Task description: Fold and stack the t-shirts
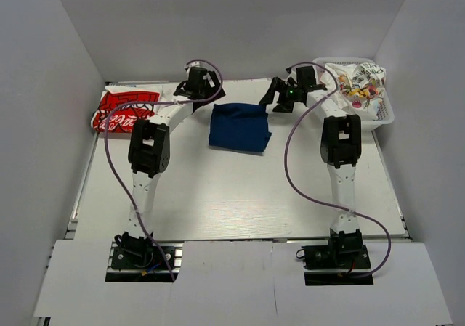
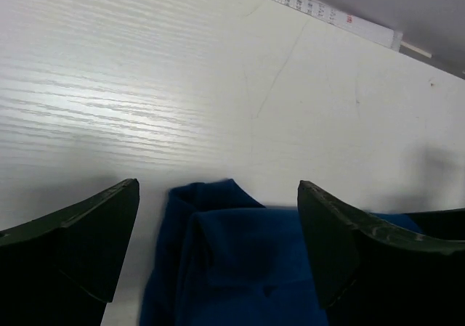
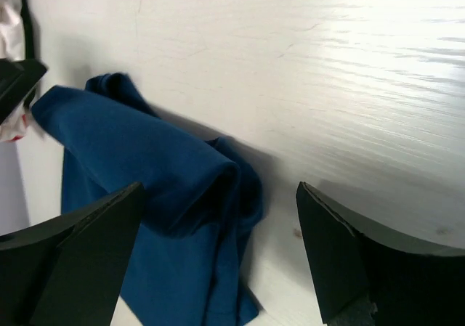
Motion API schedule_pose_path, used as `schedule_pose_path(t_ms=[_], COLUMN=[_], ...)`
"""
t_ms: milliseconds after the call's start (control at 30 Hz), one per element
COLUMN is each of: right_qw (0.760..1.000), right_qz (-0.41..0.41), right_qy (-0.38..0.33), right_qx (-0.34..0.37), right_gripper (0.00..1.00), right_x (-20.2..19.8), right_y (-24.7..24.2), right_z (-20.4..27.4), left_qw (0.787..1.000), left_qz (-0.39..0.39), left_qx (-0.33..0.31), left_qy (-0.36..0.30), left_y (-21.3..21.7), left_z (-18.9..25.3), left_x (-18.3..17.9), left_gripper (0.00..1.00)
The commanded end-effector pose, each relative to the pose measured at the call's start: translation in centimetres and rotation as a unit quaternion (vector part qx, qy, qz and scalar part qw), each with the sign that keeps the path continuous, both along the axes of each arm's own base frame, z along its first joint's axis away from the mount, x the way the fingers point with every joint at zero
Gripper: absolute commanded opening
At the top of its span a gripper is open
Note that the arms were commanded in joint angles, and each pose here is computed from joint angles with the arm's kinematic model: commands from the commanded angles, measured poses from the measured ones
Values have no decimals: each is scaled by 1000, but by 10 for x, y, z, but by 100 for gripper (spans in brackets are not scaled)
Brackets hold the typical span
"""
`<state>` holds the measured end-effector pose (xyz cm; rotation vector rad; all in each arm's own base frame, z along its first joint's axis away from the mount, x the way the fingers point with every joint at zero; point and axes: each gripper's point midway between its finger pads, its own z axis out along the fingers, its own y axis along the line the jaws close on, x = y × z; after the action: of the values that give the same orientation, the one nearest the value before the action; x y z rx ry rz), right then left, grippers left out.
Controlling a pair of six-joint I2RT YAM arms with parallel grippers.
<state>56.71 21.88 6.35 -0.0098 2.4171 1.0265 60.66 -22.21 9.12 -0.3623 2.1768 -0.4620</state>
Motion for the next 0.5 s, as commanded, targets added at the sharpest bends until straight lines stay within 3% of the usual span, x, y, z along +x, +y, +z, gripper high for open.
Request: schedule_pose_path(t_ms=[0,133,233,267,467], right_qw=[996,996,996,994,992], right_qz=[-17,-24,-8,5,67], right_qy=[-84,-68,-79,-110,-100], right_qx=[-21,-43,-41,-26,25], right_gripper=[90,90,90,90,90], right_x=[7,-33,-60,-63,-88], right_y=[-11,-18,-8,1,37], right_z=[68,58,69,92,88], left_qw=[998,995,990,989,981], left_qz=[-29,-66,-124,-134,-178], left_qx=[-15,-11,-31,-38,-57], left_qy=[-45,-71,-55,-57,-42], left_y=[-2,-10,-28,-31,-56], left_z=[60,79,68,71,46], left_x=[-6,-33,-59,-62,-67], left_gripper=[100,100,100,100,100])
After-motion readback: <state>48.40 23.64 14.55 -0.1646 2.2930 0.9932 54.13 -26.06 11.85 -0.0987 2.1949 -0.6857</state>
